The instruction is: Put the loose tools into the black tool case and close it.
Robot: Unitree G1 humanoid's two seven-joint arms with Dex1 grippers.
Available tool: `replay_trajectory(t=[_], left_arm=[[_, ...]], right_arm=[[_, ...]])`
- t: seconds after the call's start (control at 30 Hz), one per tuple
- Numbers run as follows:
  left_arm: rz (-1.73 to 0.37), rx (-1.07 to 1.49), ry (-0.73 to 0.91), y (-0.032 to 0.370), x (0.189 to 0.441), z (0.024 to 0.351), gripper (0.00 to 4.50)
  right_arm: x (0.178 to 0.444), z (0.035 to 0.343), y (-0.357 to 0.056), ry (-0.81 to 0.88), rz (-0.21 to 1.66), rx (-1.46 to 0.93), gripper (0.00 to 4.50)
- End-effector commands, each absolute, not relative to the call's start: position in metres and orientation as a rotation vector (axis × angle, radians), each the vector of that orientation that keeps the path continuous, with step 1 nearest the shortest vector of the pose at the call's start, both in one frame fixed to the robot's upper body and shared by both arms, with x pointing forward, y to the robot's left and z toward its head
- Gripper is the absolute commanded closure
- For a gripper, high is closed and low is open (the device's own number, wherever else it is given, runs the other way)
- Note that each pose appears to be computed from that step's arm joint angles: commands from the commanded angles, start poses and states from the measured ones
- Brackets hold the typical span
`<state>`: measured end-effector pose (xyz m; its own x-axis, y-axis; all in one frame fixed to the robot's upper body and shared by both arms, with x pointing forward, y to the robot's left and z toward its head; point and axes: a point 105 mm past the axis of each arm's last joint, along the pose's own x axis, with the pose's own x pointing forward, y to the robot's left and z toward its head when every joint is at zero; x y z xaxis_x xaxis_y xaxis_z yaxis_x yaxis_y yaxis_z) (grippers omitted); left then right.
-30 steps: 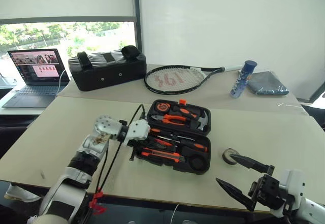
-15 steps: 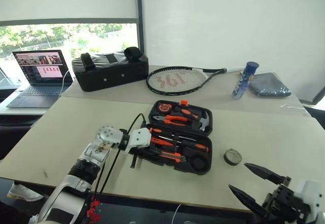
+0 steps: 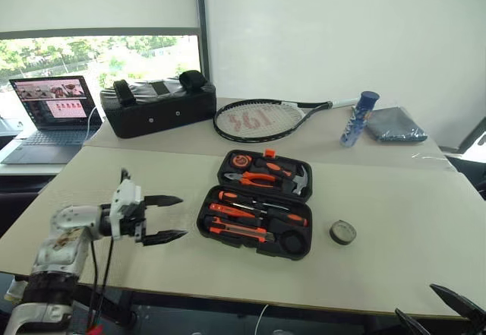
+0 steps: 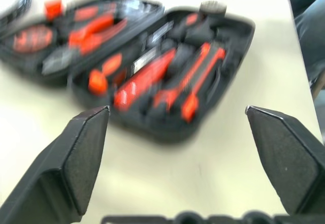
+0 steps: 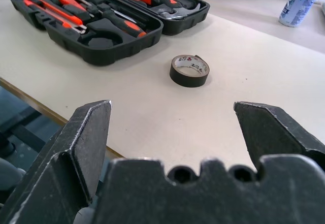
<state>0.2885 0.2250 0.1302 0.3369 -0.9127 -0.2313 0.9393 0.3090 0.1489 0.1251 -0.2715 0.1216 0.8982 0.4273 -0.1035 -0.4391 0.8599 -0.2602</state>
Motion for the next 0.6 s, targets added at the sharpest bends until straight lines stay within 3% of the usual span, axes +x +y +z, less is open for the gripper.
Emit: replay_trajectory(t=[0.03,0.27,0.6], left_arm=[[-1.244,0.298,0.035,0.226,0.282,0.145,0.06],[-1.315,0.264,0.018,0.201,0.276,0.139,0.06],[-1.338,0.255,-0.01,0.182,0.269,0.141,0.06]], right_arm=[[0.154,0.149,-0.254,0.051,0.58,-0.365,0.0],[0.218,0.15,-0.228,0.394,0.845,-0.501,0.0],[0.267,0.122,-0.239,0.686,0.794,-0.614,0.0]])
